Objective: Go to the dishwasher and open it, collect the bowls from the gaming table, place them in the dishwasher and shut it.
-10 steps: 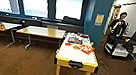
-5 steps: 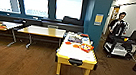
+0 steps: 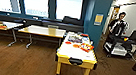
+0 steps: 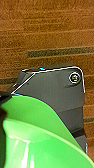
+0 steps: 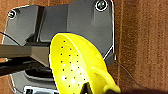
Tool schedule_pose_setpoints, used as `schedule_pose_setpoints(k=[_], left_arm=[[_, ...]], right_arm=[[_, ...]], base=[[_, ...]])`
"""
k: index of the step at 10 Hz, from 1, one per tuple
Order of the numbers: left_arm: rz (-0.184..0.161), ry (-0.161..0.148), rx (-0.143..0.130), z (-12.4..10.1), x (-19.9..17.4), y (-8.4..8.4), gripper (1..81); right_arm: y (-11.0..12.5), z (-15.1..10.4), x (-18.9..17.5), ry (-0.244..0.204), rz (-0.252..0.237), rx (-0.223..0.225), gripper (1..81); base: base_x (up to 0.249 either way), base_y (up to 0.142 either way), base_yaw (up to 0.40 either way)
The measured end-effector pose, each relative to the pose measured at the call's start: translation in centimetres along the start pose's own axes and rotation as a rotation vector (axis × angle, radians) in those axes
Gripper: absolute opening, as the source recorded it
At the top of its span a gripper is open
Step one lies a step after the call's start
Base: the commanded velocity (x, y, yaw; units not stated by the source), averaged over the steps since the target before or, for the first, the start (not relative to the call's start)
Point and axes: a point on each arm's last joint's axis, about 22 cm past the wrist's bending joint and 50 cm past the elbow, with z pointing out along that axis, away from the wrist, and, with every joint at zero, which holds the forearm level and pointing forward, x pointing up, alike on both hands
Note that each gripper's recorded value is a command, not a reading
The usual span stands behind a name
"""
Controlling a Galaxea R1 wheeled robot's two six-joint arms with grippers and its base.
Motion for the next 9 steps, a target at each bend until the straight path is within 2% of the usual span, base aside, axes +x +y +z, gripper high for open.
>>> schedule_pose_setpoints(k=[6, 9], left_arm=[[-0.002, 0.000, 0.000, -0.04, -0.09, -0.06, 1.0], [-0.002, 0.003, -0.002, -0.09, 0.00, -0.13, 1.0]], right_arm=[[-0.01, -0.04, -0.54, -0.009, 0.001, -0.001, 1.0], [-0.01, -0.04, -0.53, -0.009, 0.001, -0.001, 1.0]], base=[[0.000, 0.000, 0.000], [0.000, 0.000, -0.155]])
